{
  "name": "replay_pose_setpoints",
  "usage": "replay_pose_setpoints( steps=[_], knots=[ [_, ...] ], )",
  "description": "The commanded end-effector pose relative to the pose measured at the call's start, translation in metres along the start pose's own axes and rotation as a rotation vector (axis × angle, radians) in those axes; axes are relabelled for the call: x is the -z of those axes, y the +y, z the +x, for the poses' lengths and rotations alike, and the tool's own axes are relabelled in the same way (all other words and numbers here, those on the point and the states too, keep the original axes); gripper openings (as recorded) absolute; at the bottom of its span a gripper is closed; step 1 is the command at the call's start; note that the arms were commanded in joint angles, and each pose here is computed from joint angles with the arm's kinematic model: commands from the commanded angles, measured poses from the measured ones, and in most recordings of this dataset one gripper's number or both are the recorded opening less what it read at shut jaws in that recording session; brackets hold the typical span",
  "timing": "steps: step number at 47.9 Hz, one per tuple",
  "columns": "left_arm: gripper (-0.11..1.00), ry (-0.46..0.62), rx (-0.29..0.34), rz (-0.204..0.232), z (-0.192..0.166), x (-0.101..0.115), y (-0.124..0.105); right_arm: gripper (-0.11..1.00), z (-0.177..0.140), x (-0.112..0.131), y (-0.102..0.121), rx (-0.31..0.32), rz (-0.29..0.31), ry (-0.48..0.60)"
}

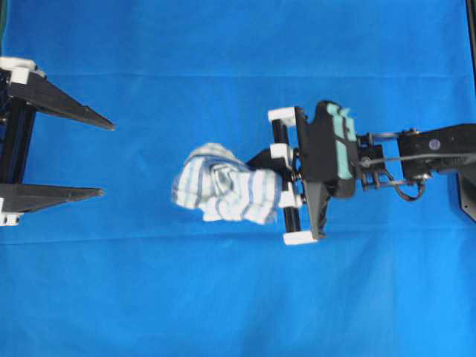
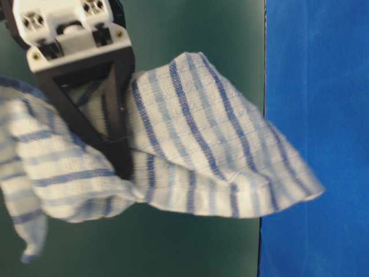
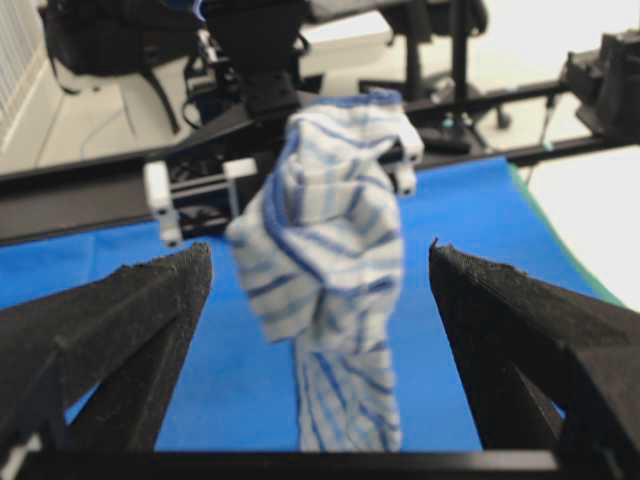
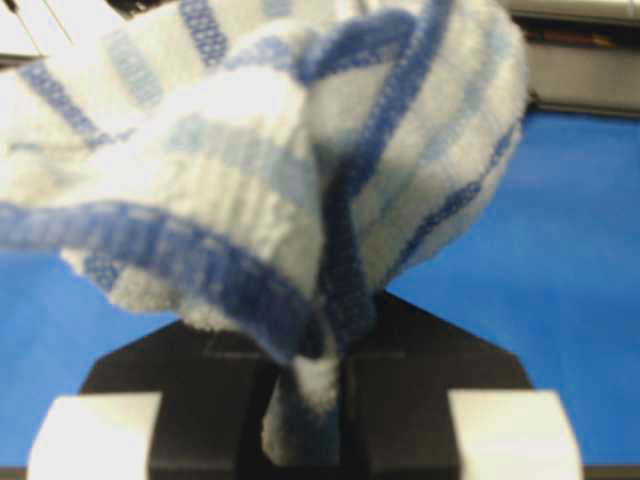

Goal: Hand over the towel.
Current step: 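Lower the towel with the right gripper and release it on the table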

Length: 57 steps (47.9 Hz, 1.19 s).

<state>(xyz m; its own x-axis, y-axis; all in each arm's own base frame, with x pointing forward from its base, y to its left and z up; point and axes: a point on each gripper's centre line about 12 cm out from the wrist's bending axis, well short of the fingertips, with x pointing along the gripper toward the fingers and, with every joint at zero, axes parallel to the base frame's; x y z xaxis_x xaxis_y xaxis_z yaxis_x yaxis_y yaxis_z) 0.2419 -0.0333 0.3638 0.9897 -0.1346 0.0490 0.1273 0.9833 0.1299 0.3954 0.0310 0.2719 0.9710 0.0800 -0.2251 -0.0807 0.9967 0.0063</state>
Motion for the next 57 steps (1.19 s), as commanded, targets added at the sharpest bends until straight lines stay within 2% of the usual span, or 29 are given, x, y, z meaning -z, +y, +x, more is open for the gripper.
replay_pose_setpoints(
  steps=[1,6,15,23,28,39,52,53,57],
  knots=[
    [0.93,-0.023,0.0,-0.002,0.001,-0.007,0.0,0.09,0.007,-0.007,-0.016,0.041,0.031,0.031],
    [0.93,-0.023,0.0,-0.002,0.001,-0.007,0.0,0.09,0.025,0.013,-0.03,0.075,0.053,0.162],
    [0.93,-0.012,0.001,-0.006,0.002,-0.004,0.0,0.09,0.065,0.067,-0.046,0.104,0.075,0.41],
    [0.93,-0.002,0.002,-0.003,0.005,-0.001,-0.001,0.09,0.085,0.113,-0.058,0.126,0.093,0.55],
    [0.93,0.012,0.004,-0.003,0.008,0.002,-0.001,0.09,0.088,0.13,-0.06,0.132,0.107,0.588],
    [0.93,0.019,0.005,-0.003,0.01,0.004,-0.001,0.09,0.085,0.142,-0.06,0.15,0.164,0.63],
    [0.93,0.023,0.004,-0.003,0.01,0.006,-0.001,0.11,0.085,0.142,-0.06,0.152,0.172,0.636],
    [0.93,0.022,0.006,-0.003,0.009,0.006,-0.002,0.14,0.085,0.141,-0.059,0.151,0.173,0.634],
    [0.93,0.024,0.006,-0.003,0.009,0.006,-0.002,0.37,0.084,0.138,-0.06,0.155,0.182,0.628]
  ],
)
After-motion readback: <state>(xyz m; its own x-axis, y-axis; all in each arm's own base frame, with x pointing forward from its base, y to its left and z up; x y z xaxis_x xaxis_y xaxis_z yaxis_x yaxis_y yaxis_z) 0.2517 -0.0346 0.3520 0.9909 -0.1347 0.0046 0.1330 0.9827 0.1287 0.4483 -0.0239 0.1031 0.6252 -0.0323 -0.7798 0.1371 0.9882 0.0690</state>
